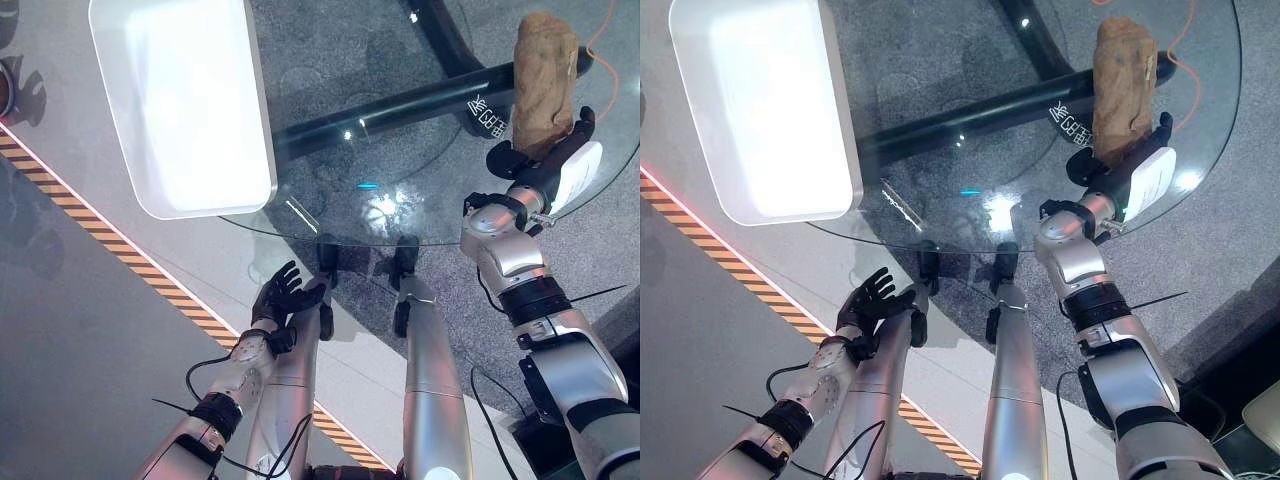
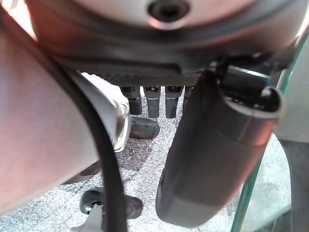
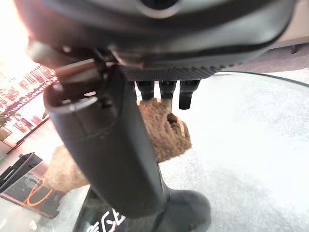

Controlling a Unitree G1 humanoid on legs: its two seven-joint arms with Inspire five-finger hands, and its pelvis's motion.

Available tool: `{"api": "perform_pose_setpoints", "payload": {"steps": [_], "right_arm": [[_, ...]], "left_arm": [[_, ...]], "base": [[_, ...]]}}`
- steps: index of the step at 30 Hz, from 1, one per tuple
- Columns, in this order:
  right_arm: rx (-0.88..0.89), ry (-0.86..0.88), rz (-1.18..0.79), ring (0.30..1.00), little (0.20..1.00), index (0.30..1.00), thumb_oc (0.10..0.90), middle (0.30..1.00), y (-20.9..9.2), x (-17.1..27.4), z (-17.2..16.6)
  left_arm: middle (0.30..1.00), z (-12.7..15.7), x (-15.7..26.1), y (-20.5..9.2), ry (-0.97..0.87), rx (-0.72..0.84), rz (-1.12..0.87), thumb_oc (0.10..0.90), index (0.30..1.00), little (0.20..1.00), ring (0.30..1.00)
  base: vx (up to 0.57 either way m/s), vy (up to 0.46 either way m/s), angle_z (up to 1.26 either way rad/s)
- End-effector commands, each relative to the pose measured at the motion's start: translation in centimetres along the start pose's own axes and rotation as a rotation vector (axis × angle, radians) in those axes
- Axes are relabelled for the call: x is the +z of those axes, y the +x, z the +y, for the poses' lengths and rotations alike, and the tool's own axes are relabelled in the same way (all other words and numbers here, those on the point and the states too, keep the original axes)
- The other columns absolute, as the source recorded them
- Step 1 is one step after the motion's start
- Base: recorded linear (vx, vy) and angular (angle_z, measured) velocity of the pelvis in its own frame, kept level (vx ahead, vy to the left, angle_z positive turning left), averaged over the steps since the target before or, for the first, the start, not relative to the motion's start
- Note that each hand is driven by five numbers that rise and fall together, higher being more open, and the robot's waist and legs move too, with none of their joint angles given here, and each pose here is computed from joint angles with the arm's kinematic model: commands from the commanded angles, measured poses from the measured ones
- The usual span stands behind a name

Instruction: Wipe the table with a cloth and put it in the basket.

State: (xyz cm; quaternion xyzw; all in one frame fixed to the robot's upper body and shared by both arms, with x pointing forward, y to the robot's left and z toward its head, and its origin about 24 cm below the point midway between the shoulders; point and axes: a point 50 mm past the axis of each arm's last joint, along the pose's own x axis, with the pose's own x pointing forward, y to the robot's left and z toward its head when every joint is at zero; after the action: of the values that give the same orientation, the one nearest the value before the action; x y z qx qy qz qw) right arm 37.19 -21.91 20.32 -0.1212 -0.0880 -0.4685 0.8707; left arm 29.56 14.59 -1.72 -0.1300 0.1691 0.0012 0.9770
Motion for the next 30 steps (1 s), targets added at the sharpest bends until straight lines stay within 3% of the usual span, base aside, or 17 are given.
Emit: {"api": "perform_pose_setpoints", "payload": {"steps": [1, 12, 19, 20, 22, 23, 30], "right_arm": [[-0.156, 0.048, -0.070, 0.900, 0.900, 0.900, 0.800, 0.900, 3.2, 3.1, -2.9], [-0.136, 0.045, -0.045, 0.900, 0.900, 0.900, 0.800, 0.900, 4.8, 3.4, -3.3], [-0.028, 0.046, -0.055, 0.900, 0.900, 0.900, 0.800, 0.900, 5.6, 4.8, -3.0], [-0.011, 0.044, -0.063, 0.865, 0.859, 0.865, 0.759, 0.865, 5.7, 4.9, -2.9], [0.024, 0.024, -0.087, 0.573, 0.518, 0.573, 0.418, 0.573, 5.7, 5.3, -2.9], [0.031, 0.021, -0.092, 0.300, 0.200, 0.300, 0.100, 0.300, 5.7, 5.4, -2.9], [0.076, 0.015, -0.101, 0.300, 0.200, 0.300, 0.100, 0.300, 5.7, 5.7, -2.9]], "left_arm": [[0.900, -1.3, -2.5, -1.5, -0.052, -0.038, 0.069, 0.800, 0.900, 0.900, 0.900], [0.900, -1.2, -2.5, -1.8, -0.058, -0.043, 0.069, 0.800, 0.900, 0.900, 0.900], [0.900, -1.1, -2.5, -2.0, -0.057, -0.054, 0.071, 0.800, 0.900, 0.900, 0.900], [0.900, -1.1, -2.5, -2.1, -0.056, -0.055, 0.070, 0.800, 0.900, 0.900, 0.900], [0.900, -1.1, -2.4, -2.2, -0.054, -0.056, 0.070, 0.800, 0.900, 0.900, 0.900], [0.900, -1.0, -2.5, -2.2, -0.054, -0.056, 0.069, 0.800, 0.900, 0.900, 0.900], [0.900, -0.4, -2.7, -2.4, -0.059, -0.049, 0.070, 0.800, 0.900, 0.900, 0.900]], "base": [[0.00, 0.000, 0.00], [0.00, 0.000, 0.00], [0.00, 0.000, 0.01], [0.00, 0.000, 0.00], [0.00, 0.000, 0.00], [0.00, 0.000, 0.00], [0.00, 0.000, 0.00]]}}
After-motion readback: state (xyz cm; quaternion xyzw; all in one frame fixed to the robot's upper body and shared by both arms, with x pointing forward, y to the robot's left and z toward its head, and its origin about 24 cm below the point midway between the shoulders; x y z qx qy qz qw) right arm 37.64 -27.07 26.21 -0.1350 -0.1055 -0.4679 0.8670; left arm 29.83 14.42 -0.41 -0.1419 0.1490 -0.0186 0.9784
